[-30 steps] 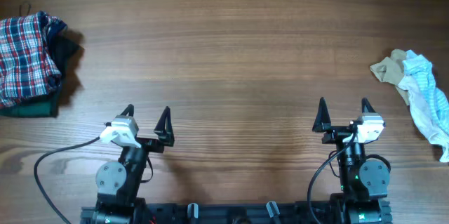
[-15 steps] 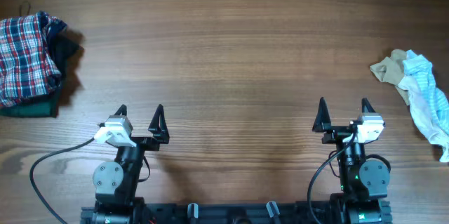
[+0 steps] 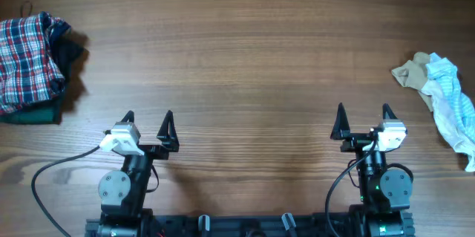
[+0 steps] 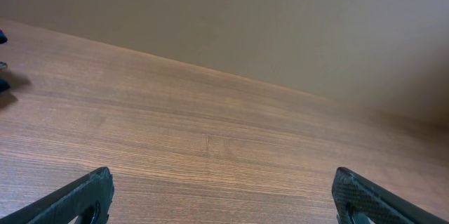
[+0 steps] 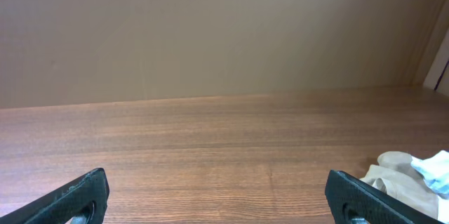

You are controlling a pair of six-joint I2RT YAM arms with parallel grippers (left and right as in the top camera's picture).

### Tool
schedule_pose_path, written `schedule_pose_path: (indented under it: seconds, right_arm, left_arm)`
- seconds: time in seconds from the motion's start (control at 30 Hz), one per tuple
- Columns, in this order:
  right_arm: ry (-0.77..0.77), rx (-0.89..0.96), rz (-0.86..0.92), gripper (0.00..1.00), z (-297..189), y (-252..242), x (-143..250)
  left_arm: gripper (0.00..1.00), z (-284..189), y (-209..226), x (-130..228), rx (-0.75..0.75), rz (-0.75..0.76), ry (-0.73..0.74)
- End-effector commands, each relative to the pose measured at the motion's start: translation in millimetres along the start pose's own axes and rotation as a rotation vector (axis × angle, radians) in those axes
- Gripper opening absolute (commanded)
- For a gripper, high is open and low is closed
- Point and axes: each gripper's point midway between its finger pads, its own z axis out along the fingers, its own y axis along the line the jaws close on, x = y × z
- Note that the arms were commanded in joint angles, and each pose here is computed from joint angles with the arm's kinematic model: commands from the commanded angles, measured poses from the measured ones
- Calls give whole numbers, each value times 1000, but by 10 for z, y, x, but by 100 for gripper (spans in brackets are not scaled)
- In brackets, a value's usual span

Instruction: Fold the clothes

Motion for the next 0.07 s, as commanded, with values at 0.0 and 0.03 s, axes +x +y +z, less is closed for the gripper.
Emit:
schedule_pose_path:
  seconds: [0.0, 0.03]
  right_arm:
    - [-10, -6, -6, 100, -4, 9, -20]
    - [-10, -5, -5, 100, -4, 8, -20]
  left_arm:
    - [100, -2, 37, 8, -16, 5, -2]
    - [100, -2, 37, 8, -16, 5, -2]
